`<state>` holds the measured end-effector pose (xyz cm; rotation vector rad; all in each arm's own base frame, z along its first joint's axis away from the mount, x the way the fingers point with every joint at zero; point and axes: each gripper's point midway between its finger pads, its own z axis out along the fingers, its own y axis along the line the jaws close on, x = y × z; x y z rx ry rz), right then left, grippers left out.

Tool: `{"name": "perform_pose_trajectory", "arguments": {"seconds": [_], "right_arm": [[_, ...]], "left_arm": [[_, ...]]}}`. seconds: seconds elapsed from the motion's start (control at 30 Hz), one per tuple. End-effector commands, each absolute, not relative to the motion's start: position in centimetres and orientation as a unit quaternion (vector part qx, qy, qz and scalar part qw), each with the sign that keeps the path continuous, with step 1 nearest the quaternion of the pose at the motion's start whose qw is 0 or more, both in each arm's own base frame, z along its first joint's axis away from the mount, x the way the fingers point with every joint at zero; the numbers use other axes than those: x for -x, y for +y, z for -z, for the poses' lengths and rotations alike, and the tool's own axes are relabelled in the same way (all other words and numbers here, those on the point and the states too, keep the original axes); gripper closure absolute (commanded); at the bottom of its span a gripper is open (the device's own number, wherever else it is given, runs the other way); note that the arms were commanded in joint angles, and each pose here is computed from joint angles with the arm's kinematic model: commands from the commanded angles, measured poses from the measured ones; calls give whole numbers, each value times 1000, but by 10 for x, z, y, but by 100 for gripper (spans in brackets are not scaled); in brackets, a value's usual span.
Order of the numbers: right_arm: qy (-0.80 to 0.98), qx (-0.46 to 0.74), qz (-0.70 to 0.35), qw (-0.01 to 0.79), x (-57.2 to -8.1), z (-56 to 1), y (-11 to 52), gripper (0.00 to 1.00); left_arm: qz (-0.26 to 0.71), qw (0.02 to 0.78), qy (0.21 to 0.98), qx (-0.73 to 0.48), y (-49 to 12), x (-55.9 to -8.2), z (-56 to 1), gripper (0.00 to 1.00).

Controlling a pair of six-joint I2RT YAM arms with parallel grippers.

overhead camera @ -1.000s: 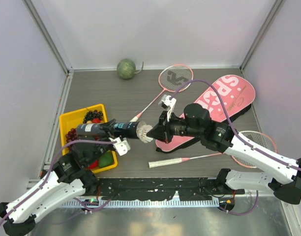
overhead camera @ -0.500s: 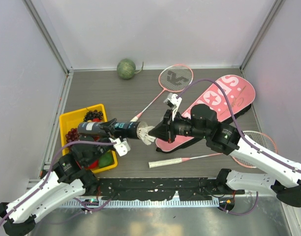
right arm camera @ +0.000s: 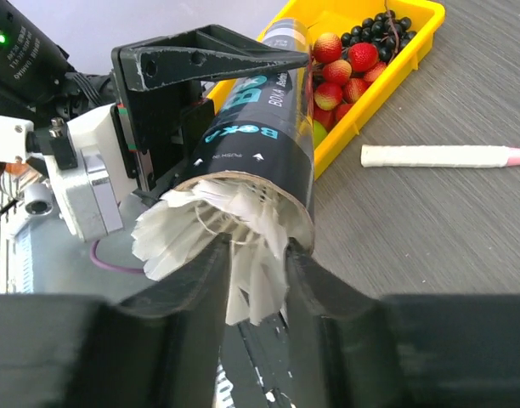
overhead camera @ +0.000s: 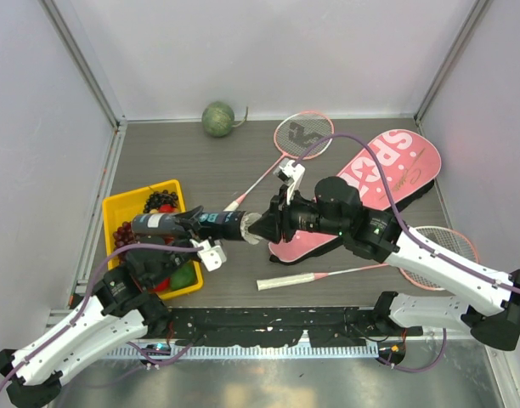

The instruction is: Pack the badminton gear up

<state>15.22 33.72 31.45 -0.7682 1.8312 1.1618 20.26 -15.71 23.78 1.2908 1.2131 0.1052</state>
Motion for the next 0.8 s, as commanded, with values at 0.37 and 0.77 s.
{"name": "perform_pose_trajectory", "arguments": {"seconds": [0.37,0.77], "right_arm": [[713,259,-425,494,-160,-371,293,35],[693,265,-474,474,-149,-379,327,66]], "left_arm": [[-37,688,530,-495,-157,-210,-283,100],[-24,692,540,-479,-156,-209,-289,100]]}}
